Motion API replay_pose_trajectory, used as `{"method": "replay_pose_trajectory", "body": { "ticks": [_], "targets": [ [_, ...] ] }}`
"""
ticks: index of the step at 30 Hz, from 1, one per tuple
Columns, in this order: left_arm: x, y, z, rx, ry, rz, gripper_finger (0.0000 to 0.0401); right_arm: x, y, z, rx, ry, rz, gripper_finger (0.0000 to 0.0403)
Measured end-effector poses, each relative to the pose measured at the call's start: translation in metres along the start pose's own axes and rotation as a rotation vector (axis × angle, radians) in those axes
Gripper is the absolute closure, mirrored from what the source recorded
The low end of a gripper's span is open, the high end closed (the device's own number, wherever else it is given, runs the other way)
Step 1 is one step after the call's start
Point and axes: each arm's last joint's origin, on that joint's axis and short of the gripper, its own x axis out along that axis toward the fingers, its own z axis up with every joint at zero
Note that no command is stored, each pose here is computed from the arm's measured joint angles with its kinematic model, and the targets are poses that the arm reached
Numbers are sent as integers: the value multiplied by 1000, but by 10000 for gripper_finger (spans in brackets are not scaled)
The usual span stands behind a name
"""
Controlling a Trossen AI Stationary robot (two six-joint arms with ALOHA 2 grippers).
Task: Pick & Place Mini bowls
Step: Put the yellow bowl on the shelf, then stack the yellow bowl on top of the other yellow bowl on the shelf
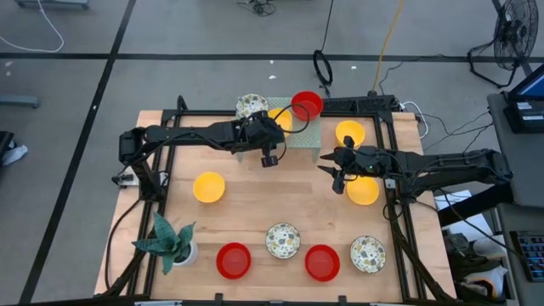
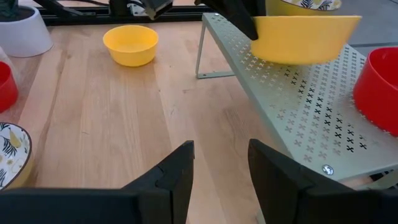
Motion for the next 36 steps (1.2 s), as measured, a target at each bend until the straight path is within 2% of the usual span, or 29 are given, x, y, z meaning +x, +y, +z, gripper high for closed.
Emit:
{"method": "replay_pose_trajectory", "body": {
  "ticks": [10,16,23,31,36],
  "targets": [
    [0,0,0,-6,-1,7,314,0,0,0,0,0,0,264],
    [0,0,0,-6,0,14,270,0,0,0,0,0,0,264],
    [-14,3,5,42,2,172,220,0,0,0,0,-1,0,264],
    [-48,-13,15,10,-80,115,208,0,0,0,0,0,1,264],
    [-71,-36,15,-19,-82,21,212,0,0,-1,-1,5,1,264]
  ]
}}
